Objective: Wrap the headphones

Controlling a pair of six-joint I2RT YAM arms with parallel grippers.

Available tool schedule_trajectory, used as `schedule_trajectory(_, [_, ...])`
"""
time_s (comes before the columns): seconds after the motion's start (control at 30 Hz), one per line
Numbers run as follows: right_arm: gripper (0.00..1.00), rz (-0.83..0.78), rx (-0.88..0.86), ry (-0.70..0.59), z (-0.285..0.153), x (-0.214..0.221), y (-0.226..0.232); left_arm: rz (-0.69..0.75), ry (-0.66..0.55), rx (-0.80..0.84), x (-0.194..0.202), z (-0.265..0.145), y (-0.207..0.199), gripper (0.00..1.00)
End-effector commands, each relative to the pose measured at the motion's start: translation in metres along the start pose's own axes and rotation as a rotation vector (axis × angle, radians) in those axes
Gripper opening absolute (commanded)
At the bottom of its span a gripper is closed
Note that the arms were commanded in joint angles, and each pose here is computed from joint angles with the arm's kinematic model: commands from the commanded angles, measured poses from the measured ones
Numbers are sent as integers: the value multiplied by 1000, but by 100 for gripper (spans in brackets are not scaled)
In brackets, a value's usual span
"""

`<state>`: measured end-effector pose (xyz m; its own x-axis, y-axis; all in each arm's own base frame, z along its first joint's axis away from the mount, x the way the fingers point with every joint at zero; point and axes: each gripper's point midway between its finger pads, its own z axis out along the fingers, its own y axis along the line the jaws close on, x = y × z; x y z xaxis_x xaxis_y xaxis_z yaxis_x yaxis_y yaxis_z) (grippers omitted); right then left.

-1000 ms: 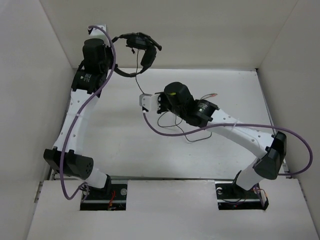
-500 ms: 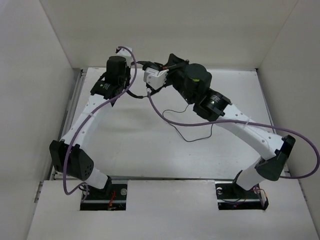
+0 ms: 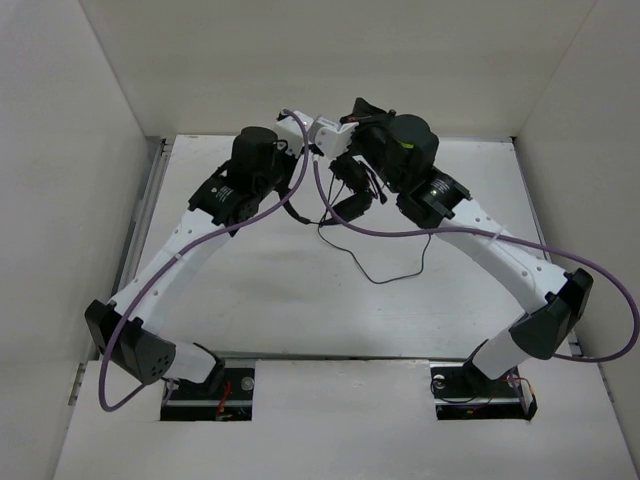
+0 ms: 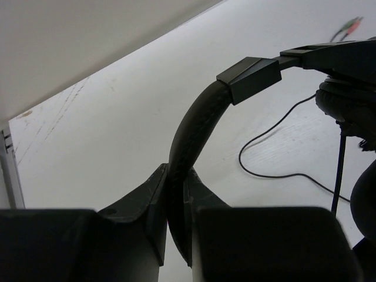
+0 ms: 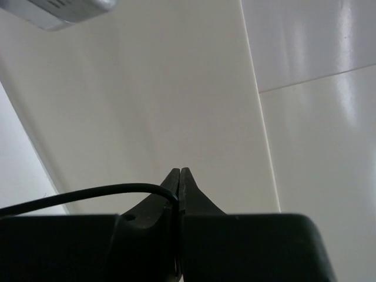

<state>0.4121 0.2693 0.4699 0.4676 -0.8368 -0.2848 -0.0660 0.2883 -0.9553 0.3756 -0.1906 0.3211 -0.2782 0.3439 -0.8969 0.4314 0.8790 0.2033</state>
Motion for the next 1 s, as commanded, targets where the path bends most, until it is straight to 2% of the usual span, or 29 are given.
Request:
schedule_trajectory(0.0, [1, 166, 77, -56, 1, 3, -28, 10, -162, 86, -52, -39, -8, 0])
schedule_trajectory(0.2, [0, 371, 4, -111, 1, 8, -20, -21, -165, 209, -54, -56, -27, 0])
schedule_trajectory(0.4, [0, 490, -41, -154, -1, -4, -20, -42, -165, 304, -60, -68, -43, 0])
schedule_trajectory(0.97, [0, 574, -135, -151, 16, -9, 16, -27, -189, 408, -76, -89, -59, 0])
